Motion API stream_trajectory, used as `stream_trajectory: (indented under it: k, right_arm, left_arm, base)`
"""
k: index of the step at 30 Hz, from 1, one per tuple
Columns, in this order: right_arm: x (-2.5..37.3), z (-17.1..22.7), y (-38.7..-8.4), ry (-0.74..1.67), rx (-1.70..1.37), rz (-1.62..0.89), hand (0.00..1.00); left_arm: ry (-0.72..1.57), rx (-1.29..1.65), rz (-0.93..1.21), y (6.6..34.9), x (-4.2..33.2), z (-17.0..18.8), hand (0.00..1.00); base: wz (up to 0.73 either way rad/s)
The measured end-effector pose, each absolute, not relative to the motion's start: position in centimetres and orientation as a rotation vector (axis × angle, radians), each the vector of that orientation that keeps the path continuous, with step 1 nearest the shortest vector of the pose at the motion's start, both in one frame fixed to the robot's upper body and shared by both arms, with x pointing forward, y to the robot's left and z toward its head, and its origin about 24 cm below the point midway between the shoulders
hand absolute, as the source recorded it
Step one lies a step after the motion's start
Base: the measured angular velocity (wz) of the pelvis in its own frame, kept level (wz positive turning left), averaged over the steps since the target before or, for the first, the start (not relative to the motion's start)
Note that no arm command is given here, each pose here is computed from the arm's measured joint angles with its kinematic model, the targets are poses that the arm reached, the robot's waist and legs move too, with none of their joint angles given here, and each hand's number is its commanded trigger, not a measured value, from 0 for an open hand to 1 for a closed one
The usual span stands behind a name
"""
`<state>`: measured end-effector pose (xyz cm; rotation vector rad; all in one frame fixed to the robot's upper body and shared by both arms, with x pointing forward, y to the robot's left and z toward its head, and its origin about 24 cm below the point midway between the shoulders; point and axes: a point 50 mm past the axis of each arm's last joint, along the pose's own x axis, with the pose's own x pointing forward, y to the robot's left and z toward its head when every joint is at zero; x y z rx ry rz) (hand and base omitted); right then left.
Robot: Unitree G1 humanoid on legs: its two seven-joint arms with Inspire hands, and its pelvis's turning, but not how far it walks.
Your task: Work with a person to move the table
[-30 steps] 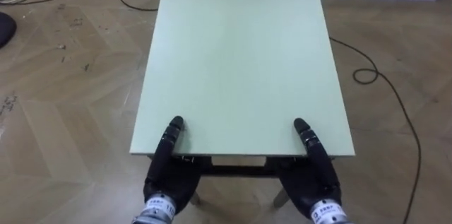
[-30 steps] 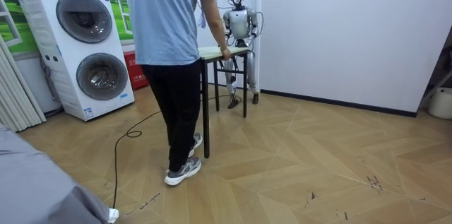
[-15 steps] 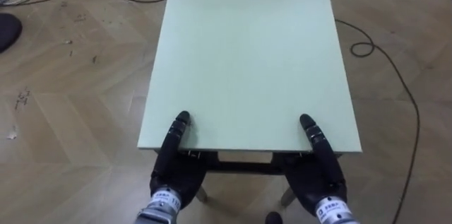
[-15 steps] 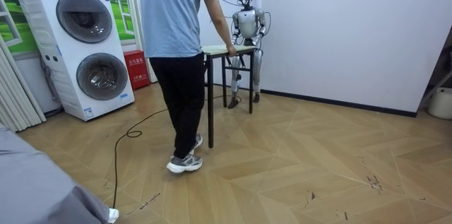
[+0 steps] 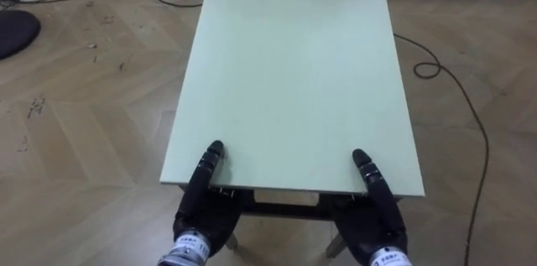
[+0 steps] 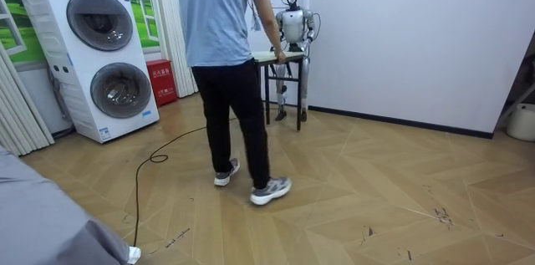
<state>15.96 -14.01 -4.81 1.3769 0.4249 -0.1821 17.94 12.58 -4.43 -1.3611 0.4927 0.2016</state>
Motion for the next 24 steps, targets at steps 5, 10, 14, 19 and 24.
stream_trajectory:
  k: [5, 10, 14, 19, 24]
  right_arm:
    - [16.11, -4.76, -14.09, 0.415, 1.372, -0.18, 1.0]
    - [16.45, -4.52, -14.57, 0.399, 1.339, -0.155, 1.0]
    - [16.45, -4.49, -14.62, 0.398, 1.33, -0.146, 1.0]
    - [16.38, -4.81, -14.63, 0.404, 1.318, -0.138, 1.0]
    - [16.33, -4.86, -14.58, 0.414, 1.322, -0.132, 1.0]
  left_arm:
    - [0.488, -1.368, 0.205, 12.45, 17.86, -4.46, 1.0]
    - [0.471, -1.386, 0.203, 12.25, 17.73, -4.45, 1.0]
    - [0.465, -1.391, 0.2, 12.29, 17.46, -4.54, 1.0]
    - [0.466, -1.388, 0.205, 12.37, 17.18, -4.63, 1.0]
    - [0.461, -1.383, 0.203, 12.54, 17.12, -4.65, 1.0]
  base:
    - [0.06]
    - [0.16]
    - [0.16]
    - [0.16]
    - [0.32]
